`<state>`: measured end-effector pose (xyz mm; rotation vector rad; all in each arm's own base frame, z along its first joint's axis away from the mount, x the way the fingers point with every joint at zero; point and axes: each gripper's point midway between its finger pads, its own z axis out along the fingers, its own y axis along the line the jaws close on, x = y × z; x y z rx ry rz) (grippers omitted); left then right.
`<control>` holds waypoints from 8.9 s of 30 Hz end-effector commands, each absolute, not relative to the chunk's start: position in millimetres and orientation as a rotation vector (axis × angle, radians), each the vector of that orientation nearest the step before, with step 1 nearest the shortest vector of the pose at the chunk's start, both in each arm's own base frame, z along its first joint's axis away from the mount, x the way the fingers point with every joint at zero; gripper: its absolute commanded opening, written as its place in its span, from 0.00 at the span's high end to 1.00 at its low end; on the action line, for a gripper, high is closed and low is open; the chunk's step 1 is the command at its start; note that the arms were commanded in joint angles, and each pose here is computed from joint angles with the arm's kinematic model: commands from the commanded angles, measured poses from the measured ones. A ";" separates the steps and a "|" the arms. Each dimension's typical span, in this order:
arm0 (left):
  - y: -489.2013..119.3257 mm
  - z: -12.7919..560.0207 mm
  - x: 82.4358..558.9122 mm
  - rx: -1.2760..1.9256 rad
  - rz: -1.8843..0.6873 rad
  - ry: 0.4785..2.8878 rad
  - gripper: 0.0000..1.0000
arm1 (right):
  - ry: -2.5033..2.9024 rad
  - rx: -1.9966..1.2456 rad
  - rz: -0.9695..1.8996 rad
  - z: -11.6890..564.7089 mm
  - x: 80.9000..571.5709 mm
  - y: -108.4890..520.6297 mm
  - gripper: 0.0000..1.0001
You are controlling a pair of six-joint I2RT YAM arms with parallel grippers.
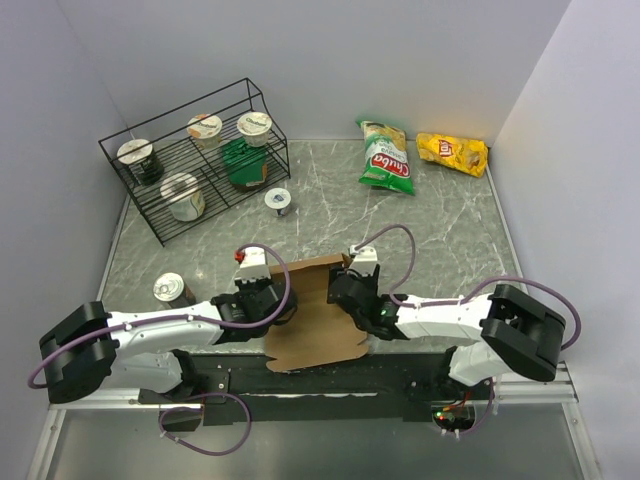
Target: Fold the paper box
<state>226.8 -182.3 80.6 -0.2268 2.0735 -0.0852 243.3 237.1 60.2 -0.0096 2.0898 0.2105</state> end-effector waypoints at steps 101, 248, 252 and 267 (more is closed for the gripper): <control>-227.6 65.0 193.7 -0.087 -0.039 2.157 0.99 | 1.904 0.275 0.008 108.3 280.9 241.9 1.00; -221.5 155.0 227.2 0.355 -0.952 1.818 0.99 | 1.517 -0.881 1.492 232.4 91.8 257.4 0.16; -221.0 154.0 226.9 0.355 -0.949 1.822 0.99 | 1.519 -0.883 1.482 233.1 91.4 260.5 0.16; -215.5 150.2 230.0 0.333 -0.912 1.837 0.99 | 1.549 -0.817 1.346 236.0 102.6 266.9 0.16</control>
